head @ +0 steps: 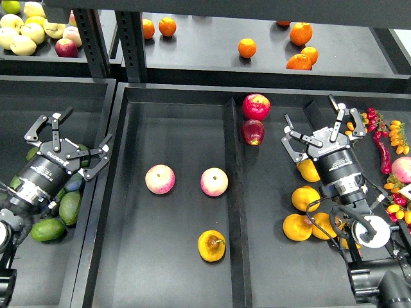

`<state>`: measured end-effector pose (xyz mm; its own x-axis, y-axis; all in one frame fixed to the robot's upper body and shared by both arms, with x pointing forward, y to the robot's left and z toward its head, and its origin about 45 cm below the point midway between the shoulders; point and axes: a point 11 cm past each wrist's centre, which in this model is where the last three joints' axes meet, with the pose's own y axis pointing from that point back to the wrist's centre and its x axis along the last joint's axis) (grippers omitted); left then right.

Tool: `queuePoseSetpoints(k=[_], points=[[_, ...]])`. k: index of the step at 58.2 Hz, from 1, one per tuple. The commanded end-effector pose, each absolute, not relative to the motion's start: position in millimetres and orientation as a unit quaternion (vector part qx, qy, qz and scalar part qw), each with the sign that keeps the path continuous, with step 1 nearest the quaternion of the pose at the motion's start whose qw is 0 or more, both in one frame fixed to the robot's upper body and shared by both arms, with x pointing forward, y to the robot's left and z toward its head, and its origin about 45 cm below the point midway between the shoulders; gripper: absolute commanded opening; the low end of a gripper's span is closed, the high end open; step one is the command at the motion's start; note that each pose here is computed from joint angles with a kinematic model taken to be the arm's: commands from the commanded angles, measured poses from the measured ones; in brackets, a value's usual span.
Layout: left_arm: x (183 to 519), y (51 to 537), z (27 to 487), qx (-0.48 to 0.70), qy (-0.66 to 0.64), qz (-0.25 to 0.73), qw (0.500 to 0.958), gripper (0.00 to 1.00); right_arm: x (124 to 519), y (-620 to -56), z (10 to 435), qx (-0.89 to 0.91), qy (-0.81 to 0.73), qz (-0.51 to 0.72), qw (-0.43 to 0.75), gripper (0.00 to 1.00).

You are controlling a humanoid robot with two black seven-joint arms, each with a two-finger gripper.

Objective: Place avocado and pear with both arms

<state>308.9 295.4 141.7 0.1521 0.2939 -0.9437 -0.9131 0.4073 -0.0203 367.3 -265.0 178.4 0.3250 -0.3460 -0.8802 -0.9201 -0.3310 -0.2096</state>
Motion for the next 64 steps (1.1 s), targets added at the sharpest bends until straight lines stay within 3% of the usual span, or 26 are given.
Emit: queuePoseSetpoints(k=[1, 9, 27, 35, 64], points=[[300.6, 301.2, 141.7, -0.349, 0.479, 0.445, 0.671, 0.99, 368.9, -252.9, 190.5, -0.732, 0.411, 0.386, 0.382, 1.0], [292.5, 301.7, 133.9, -0.359, 0.482, 0.455, 0.657, 0.99, 366.2, -220.0, 191.7, -0.756, 0.365, 0.413, 0.353, 1.0], [282.2, 285.4, 123.0, -0.342, 0.504, 0.444, 0.658, 0.99, 368.1, -225.8, 211.8, -0.831, 0.32, 0.397, 0.222, 0.99], [282.2, 285.8, 123.1, -0.342, 0.504, 0.444, 0.658, 0.99, 359.1, -236.4, 200.4, -0.871, 0.294, 0.392, 0.041, 0.99], [281.7, 283.5, 122.5, -0.338, 0.507, 0.441, 0.66, 0.99, 354.4, -255.5, 147.9, -0.862, 0.261, 0.292, -0.32, 1.0]])
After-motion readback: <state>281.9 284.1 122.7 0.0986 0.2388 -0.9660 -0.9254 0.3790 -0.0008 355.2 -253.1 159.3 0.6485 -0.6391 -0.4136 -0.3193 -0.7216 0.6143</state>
